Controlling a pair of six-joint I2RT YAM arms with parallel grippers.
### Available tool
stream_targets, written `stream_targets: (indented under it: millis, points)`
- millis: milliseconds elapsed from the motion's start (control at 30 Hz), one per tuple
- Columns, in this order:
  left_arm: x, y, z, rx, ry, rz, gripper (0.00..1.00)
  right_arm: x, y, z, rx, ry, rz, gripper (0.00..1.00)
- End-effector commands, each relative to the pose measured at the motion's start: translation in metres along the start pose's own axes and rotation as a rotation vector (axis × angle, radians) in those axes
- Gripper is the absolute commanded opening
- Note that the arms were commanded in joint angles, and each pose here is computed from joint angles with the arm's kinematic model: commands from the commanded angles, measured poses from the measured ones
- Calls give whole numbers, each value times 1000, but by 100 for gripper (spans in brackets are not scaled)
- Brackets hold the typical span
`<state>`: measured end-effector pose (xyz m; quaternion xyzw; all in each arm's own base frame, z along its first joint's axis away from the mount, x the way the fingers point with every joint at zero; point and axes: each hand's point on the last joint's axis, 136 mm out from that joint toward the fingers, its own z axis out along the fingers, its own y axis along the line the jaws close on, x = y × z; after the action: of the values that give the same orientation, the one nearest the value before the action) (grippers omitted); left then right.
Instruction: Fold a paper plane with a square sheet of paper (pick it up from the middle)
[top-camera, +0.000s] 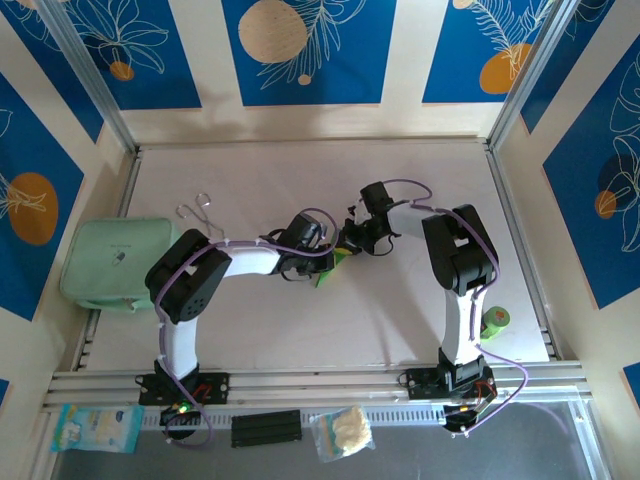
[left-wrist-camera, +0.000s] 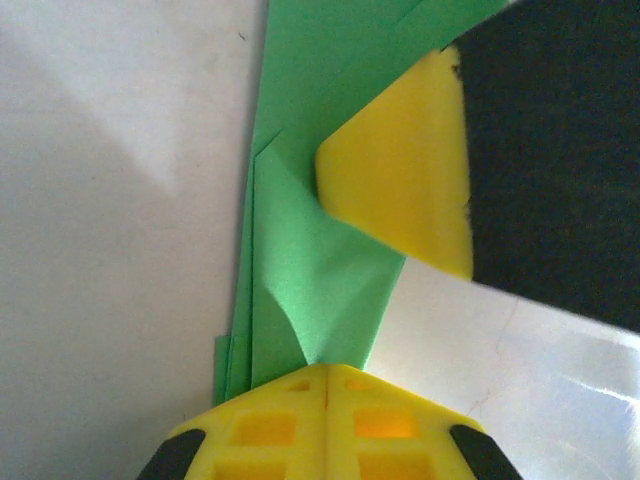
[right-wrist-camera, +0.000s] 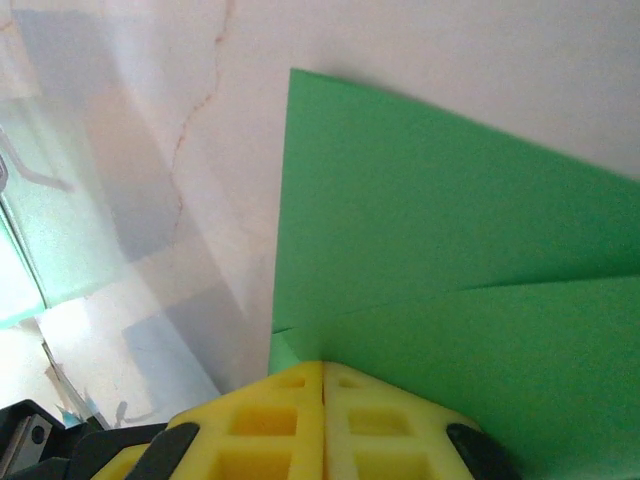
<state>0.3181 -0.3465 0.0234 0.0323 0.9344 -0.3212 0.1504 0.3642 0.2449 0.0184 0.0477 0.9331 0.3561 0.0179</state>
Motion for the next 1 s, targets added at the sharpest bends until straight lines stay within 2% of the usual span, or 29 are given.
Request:
stream_targets:
  millis: [0,167,400,633,967]
  points:
    - [22,31,1,-108,73,-50,0,-6,6,-14,-21,-38,-30,7]
    - [19,27,1,-105,78,-50,0,5,10,-9,-5,-29,-56,7]
    - [21,27,0,-110,88,-55,0,20,-10,9,33,7,25,7]
    - [31,37,-3,-130,103,-80,0,-12,-37,-13,73,-87,97,7]
    - [43,46,-5,-139,115,-109,0,-43,-59,-33,3,-155,198,7]
